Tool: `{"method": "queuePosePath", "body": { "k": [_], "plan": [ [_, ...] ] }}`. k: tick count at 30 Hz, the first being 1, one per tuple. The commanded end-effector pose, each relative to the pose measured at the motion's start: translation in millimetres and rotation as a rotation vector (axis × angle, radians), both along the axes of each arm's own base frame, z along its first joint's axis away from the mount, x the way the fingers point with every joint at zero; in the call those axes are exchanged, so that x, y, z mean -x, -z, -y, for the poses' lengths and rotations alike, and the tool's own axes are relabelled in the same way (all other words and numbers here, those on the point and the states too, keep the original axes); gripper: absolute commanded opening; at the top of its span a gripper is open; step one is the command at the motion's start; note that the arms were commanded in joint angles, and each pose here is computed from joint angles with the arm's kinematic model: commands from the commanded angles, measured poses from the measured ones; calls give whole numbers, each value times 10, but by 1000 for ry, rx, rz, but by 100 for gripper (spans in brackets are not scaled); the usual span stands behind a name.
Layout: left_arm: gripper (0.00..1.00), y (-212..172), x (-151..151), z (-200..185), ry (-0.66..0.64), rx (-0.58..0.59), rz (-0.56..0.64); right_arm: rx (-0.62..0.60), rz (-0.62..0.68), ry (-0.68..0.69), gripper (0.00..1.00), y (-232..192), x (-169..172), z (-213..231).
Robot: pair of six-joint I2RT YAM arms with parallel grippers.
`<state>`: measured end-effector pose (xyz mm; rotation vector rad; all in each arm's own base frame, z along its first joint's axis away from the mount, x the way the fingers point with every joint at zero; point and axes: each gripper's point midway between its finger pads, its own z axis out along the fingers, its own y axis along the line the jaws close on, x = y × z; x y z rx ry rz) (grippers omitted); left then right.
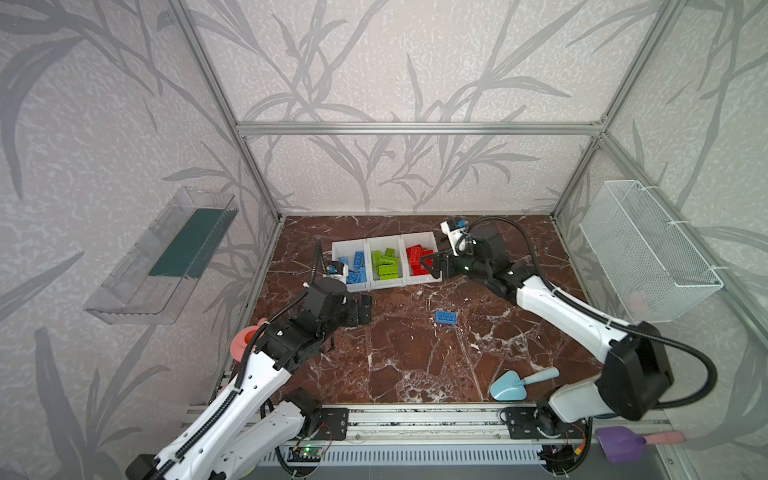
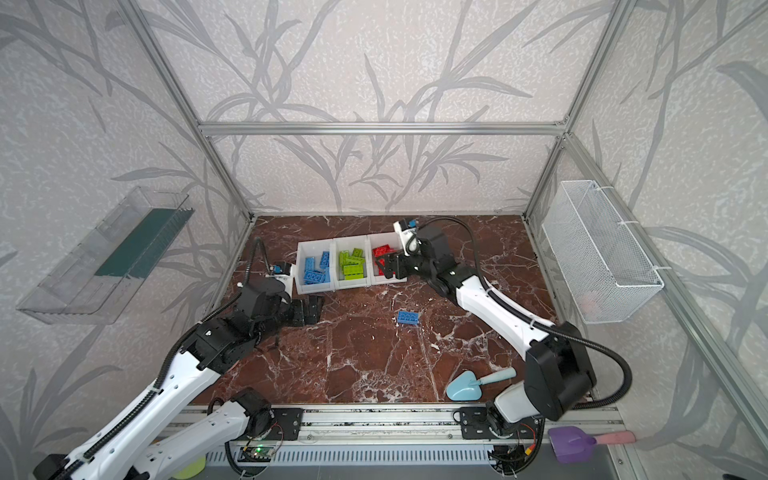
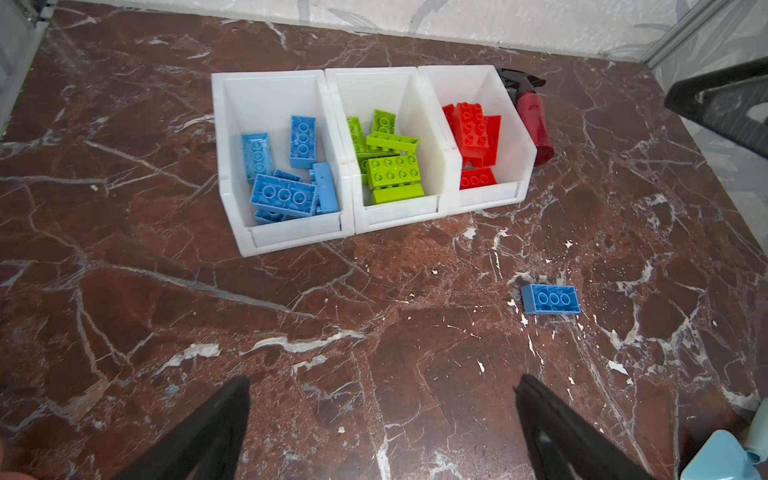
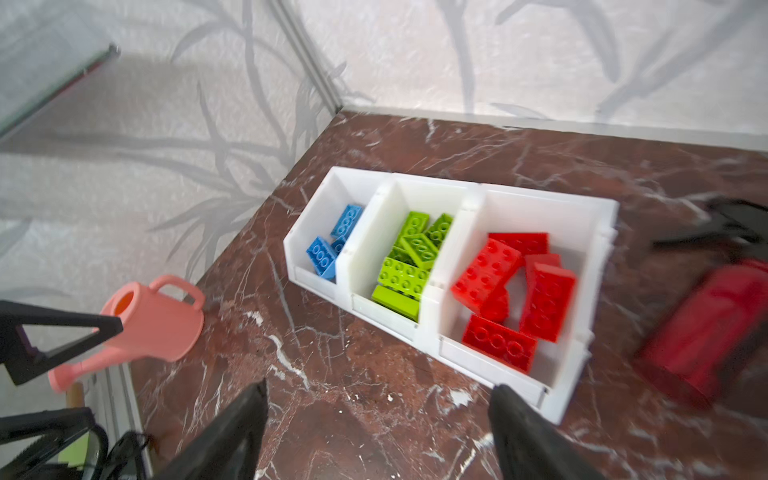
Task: Sort the legos into containers by color
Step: 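Withdraw the right gripper while the left gripper grasps the last blue brick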
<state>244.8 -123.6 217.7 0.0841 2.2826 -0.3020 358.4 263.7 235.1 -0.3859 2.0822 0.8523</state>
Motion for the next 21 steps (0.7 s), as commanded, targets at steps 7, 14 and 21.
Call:
{"method": "queuePosePath", "body": {
  "k": [7,14,21],
  "plan": [
    [99,278,-159,779,99,-57,-53,-174,-71,366,92,225,466,1307],
    [99,608,-219,1502,235,-90,-108,-176,-110,552,97,545,686,1815],
    [99,952,-185,2052,303,-123,-186,-173,-178,679,98,812,671,2005]
  ]
}}
